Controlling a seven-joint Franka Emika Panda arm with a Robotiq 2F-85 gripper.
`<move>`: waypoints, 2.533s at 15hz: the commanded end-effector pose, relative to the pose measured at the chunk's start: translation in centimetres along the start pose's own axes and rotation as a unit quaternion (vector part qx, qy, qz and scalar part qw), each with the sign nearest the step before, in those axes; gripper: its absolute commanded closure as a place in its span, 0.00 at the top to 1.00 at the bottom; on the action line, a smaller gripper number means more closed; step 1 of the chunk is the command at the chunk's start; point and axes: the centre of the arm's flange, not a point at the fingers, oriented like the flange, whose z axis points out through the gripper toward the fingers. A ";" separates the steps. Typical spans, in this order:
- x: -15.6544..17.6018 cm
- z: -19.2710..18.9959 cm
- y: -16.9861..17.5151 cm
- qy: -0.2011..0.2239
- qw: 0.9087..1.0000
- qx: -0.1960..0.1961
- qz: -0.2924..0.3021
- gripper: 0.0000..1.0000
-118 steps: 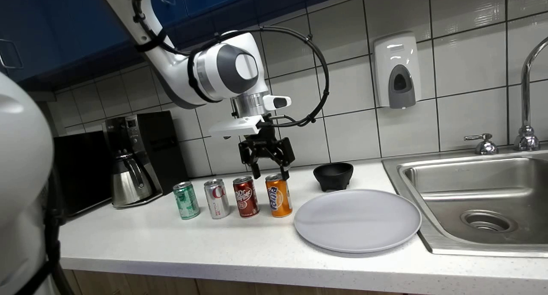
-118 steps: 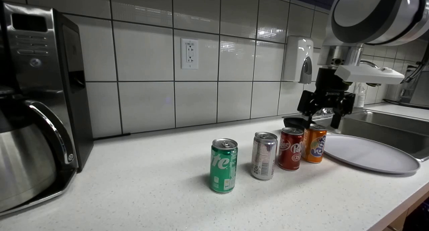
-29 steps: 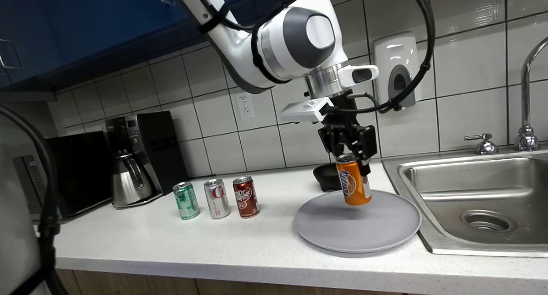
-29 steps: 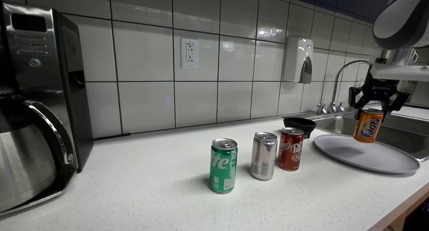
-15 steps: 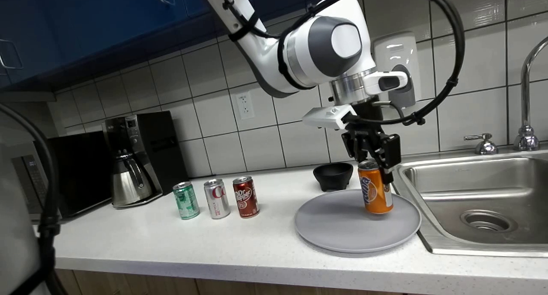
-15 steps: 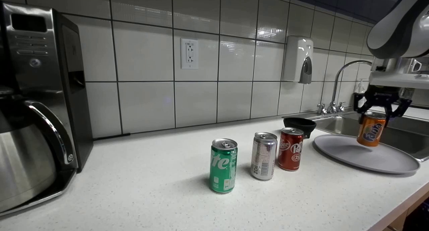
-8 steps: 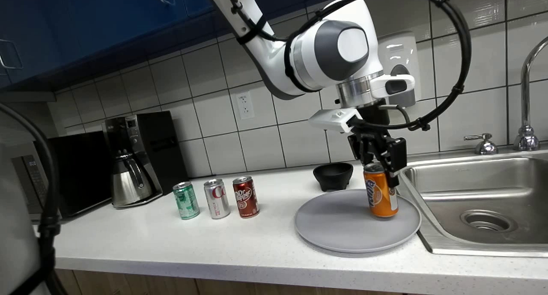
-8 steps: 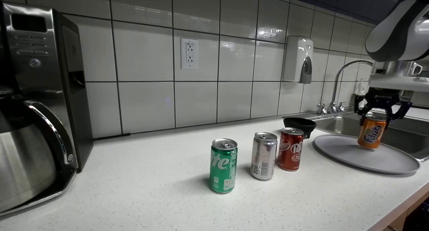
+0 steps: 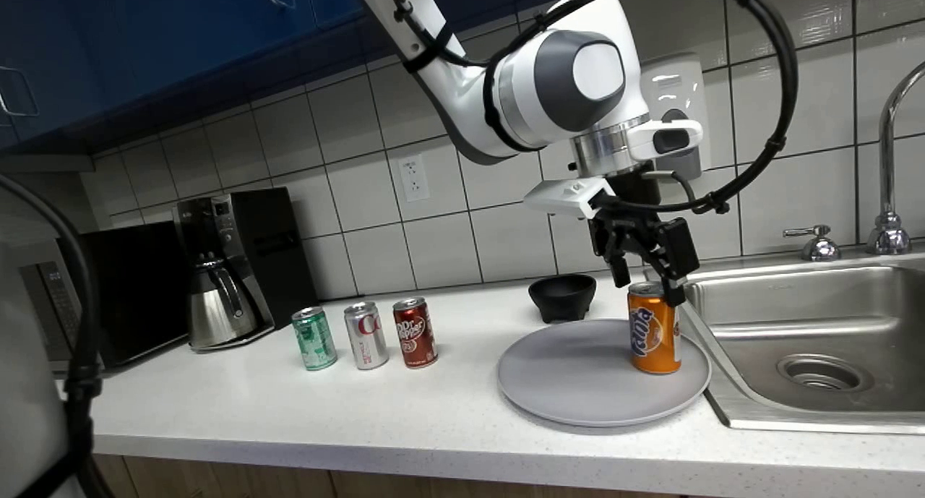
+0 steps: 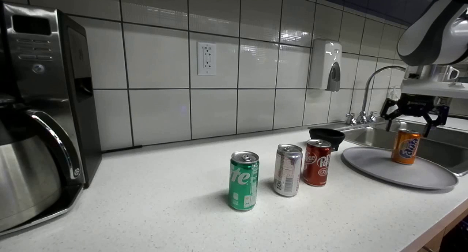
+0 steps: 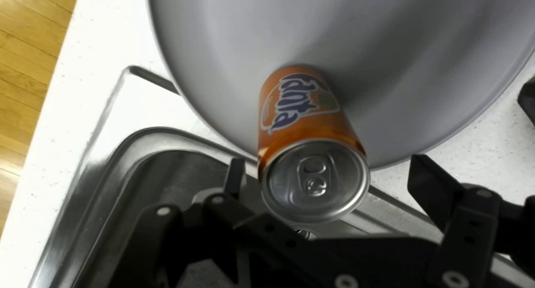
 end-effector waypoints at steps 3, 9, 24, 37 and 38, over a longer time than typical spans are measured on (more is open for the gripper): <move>-0.2 -1.7 -0.9 0.013 1.000 0.004 -0.004 1.00; -1.6 -2.6 -3.1 0.017 0.999 0.001 -0.034 1.00; -6.9 -4.5 -12.1 0.021 0.988 -0.002 -0.153 1.00; -13.5 -4.7 -20.5 0.006 0.973 0.020 -0.230 1.00; -13.9 -4.7 -20.9 0.002 0.972 0.022 -0.235 1.00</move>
